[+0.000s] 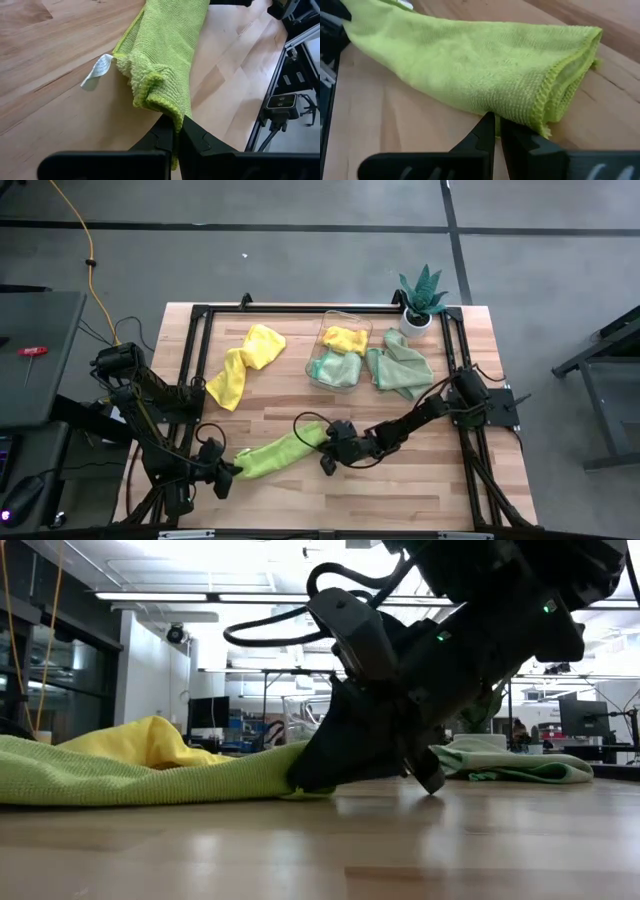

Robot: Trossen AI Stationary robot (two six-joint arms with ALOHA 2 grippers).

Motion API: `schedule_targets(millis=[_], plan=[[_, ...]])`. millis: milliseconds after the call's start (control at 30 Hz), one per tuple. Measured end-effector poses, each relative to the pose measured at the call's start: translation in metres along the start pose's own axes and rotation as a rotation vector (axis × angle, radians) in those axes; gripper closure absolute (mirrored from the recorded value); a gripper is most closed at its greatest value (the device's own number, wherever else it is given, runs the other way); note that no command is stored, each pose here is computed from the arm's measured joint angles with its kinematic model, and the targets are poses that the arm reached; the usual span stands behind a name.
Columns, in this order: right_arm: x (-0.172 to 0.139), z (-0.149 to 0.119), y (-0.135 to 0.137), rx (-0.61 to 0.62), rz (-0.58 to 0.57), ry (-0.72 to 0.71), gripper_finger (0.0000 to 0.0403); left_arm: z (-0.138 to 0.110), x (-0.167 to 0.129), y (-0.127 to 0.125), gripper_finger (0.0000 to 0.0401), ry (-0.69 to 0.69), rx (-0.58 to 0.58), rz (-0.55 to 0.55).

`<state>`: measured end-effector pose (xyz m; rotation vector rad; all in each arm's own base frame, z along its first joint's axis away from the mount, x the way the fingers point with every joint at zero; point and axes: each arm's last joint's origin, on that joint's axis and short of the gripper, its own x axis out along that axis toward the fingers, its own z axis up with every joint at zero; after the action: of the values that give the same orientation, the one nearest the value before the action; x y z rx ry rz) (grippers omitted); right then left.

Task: Fold microfiber towels
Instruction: Fold the green towel

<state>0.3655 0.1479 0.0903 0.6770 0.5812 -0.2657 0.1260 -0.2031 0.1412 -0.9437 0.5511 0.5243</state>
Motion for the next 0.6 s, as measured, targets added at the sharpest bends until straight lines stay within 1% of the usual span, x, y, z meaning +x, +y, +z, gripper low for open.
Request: schedule_targets(millis=[133, 200, 333, 400, 467, 600], plan=[[0.000, -0.004, -0.003, -0.040, -0.022, 0.045, 0.0382, -0.001, 0.000, -0.001, 0.0401, 0.005, -0.014, -0.011], [-0.001, -0.006, -0.004, -0.053, -0.033, 0.074, 0.0382, -0.001, -0.001, -0.002, 0.0401, 0.010, -0.043, -0.021], [-0.003, -0.007, -0.007, -0.068, -0.067, 0.102, 0.0385, 0.002, -0.011, -0.005, 0.0401, 0.015, -0.080, -0.065], [-0.005, -0.006, -0.008, -0.103, -0.095, 0.121, 0.0393, 0.006, -0.017, -0.007, 0.0401, 0.011, -0.080, -0.089], [-0.008, -0.001, -0.006, -0.174, -0.150, 0.147, 0.0400, 0.010, -0.022, -0.008, 0.0401, 0.007, -0.074, -0.107], [-0.009, 0.011, 0.000, -0.320, -0.313, 0.181, 0.0399, 0.018, -0.028, -0.009, 0.0401, 0.003, -0.047, -0.113]])
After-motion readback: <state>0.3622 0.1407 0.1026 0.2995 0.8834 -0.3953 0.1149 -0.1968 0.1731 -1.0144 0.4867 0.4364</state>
